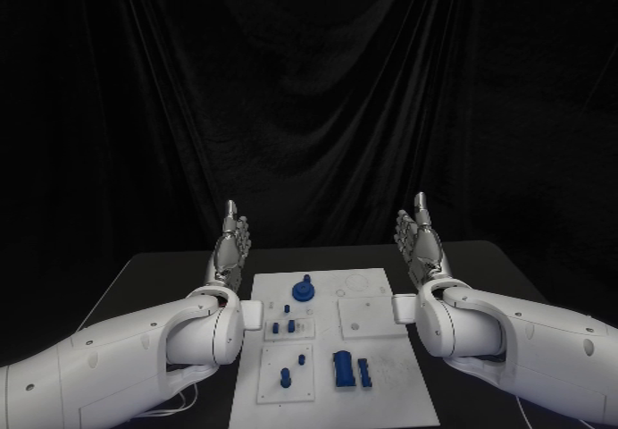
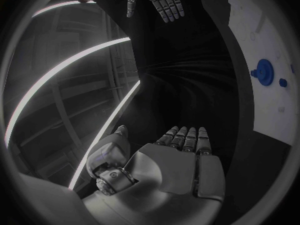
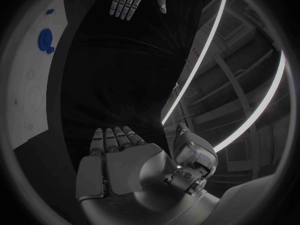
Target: Assemble the parts on the task board
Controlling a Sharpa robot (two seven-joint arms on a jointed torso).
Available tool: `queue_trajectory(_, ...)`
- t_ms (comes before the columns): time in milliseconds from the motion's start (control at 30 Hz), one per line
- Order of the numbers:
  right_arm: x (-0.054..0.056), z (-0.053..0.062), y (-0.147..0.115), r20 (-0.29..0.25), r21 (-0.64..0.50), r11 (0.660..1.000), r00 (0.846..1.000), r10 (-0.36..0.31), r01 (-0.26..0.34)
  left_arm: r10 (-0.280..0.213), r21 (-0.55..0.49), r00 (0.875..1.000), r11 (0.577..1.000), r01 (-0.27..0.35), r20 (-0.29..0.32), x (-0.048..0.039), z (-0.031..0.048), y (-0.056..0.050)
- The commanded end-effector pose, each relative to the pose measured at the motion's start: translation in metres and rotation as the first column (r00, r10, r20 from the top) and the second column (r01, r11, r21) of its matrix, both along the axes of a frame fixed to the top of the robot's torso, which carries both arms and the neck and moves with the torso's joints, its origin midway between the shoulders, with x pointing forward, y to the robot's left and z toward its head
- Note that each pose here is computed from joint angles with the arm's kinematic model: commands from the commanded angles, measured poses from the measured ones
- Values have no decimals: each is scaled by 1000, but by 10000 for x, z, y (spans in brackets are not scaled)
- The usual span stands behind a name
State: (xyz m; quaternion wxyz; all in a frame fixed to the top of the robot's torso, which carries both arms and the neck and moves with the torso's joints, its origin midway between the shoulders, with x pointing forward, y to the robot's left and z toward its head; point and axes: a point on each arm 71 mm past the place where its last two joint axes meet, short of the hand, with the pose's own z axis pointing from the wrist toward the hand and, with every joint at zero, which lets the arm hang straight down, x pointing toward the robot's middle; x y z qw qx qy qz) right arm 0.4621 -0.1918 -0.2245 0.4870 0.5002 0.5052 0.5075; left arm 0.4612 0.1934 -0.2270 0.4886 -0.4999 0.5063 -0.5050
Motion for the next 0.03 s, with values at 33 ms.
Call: queue_trajectory(33,-4,3,-6,10,-5,1000,1000,-8,8,6,0,1000,1000,-6,12,5,28,-10)
